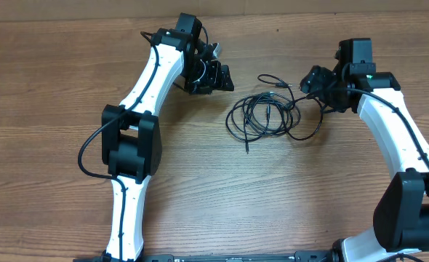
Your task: Untangle cables
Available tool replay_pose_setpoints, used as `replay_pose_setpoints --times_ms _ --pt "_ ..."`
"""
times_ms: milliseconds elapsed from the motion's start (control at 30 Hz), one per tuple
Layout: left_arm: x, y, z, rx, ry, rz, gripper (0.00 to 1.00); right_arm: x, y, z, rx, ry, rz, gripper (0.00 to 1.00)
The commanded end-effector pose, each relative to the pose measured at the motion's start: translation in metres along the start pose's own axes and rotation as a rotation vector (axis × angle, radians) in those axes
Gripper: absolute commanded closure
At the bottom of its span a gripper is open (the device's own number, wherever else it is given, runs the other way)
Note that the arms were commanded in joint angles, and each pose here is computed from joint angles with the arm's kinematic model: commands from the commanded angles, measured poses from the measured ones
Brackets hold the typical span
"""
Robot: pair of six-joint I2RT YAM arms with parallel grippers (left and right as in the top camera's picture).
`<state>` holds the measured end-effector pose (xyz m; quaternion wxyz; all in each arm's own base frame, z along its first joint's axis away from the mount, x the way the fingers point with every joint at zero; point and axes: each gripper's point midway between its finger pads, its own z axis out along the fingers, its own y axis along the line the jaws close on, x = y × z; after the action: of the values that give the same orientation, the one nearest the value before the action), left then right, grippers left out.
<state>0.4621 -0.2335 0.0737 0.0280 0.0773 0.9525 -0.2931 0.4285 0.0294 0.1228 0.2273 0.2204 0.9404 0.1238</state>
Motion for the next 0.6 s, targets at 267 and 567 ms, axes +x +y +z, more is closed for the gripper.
replay_pose_setpoints --times_ms 267,567 --pt "-0.004 -0.008 -0.003 0.002 -0.014 0.012 0.24 -0.001 0.04 0.003 -0.172 -0.001 -0.254 0.13" --pt "-0.002 -0.007 -0.003 0.001 -0.008 0.007 0.22 0.013 0.066 0.04 -0.206 0.012 -0.344 0.42"
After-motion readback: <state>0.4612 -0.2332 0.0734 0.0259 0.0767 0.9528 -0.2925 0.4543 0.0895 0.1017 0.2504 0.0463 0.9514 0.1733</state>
